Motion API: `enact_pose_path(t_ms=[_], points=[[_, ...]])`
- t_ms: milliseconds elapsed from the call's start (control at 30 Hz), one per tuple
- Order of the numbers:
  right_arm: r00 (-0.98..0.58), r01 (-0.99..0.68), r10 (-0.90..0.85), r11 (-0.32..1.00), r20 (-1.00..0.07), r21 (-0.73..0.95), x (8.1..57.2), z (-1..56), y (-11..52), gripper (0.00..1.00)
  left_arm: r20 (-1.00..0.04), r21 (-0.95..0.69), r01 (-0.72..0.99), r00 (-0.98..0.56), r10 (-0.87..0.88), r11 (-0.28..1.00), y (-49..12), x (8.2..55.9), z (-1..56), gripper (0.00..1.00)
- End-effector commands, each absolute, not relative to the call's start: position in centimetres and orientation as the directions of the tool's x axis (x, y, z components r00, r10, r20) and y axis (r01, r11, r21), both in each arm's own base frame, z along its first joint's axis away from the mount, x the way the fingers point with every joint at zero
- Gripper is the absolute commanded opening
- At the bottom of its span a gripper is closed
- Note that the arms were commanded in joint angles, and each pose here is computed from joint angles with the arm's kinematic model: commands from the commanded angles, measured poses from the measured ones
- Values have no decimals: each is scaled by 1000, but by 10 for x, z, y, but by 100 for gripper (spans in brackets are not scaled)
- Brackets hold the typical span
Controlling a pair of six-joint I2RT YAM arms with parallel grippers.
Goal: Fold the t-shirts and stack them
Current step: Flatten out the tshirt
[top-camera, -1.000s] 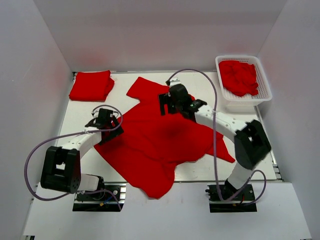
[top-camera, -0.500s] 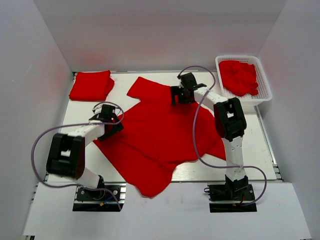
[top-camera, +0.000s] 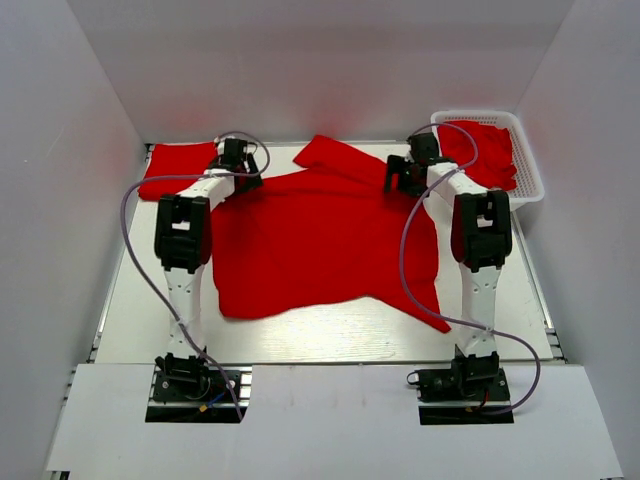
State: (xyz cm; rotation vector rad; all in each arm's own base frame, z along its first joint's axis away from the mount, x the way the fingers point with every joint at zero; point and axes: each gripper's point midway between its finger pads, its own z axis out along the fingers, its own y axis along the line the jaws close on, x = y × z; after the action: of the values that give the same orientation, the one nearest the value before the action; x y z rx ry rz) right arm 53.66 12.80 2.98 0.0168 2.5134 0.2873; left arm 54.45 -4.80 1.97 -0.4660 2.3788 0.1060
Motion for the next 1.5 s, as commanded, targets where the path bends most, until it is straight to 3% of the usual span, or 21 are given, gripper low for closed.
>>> enact_pose_path(t_ms=[0, 233, 600, 700, 733, 767, 833, 867, 933, 967, 1000, 1033, 1067, 1200, 1467], points=[[-848, 26, 124, 981, -515, 192, 536, 12, 103, 90, -593, -148, -169, -773, -224, 974, -87, 572, -23, 100], [-805, 41, 129, 986, -579, 164, 565, 31, 82, 90, -745, -256, 66, -649, -154, 964, -124, 635, 12, 100], [-678, -242, -32, 953, -734, 182, 567, 131, 126, 90, -816, -266, 157, -562, -135, 951, -130, 619, 116, 100], [-640, -285, -66, 946, -765, 157, 551, 160, 133, 90, -835, -244, 128, -532, -141, 961, -119, 594, 160, 100], [-636, -297, -74, 942, -768, 155, 546, 163, 139, 90, -806, -245, 97, -573, -147, 965, -114, 576, 151, 100], [-631, -305, -82, 941, -771, 149, 541, 166, 142, 90, -830, -244, 85, -533, -163, 966, -108, 563, 185, 100], [-617, -313, -87, 939, -782, 143, 519, 179, 149, 90, -793, -226, 9, -583, -178, 974, -94, 529, 171, 100], [-647, -301, -84, 942, -758, 152, 499, 166, 149, 90, -808, -240, -36, -547, -221, 970, -86, 512, 196, 100], [-597, -313, -62, 936, -800, 161, 482, 194, 156, 90, -751, -245, -121, -604, -267, 962, -75, 470, 169, 100], [-651, -299, -72, 939, -756, 168, 462, 164, 154, 90, -729, -268, -161, -611, -309, 950, -73, 454, 165, 100], [-636, -283, -37, 940, -771, 189, 455, 175, 155, 90, -682, -253, -205, -656, -324, 946, -67, 425, 138, 100], [-619, -288, -27, 937, -785, 195, 446, 185, 158, 90, -694, -286, -215, -626, -357, 934, -66, 408, 153, 100], [-660, -280, -35, 939, -751, 202, 429, 160, 156, 90, -670, -316, -252, -624, -403, 915, -66, 393, 149, 100], [-670, -222, 47, 939, -741, 261, 384, 159, 148, 90, -605, -308, -340, -651, -459, 889, -56, 321, 108, 100], [-655, -45, 173, 963, -736, 267, 311, 138, 104, 90, -558, -268, -458, -644, -524, 848, -35, 249, 61, 100]])
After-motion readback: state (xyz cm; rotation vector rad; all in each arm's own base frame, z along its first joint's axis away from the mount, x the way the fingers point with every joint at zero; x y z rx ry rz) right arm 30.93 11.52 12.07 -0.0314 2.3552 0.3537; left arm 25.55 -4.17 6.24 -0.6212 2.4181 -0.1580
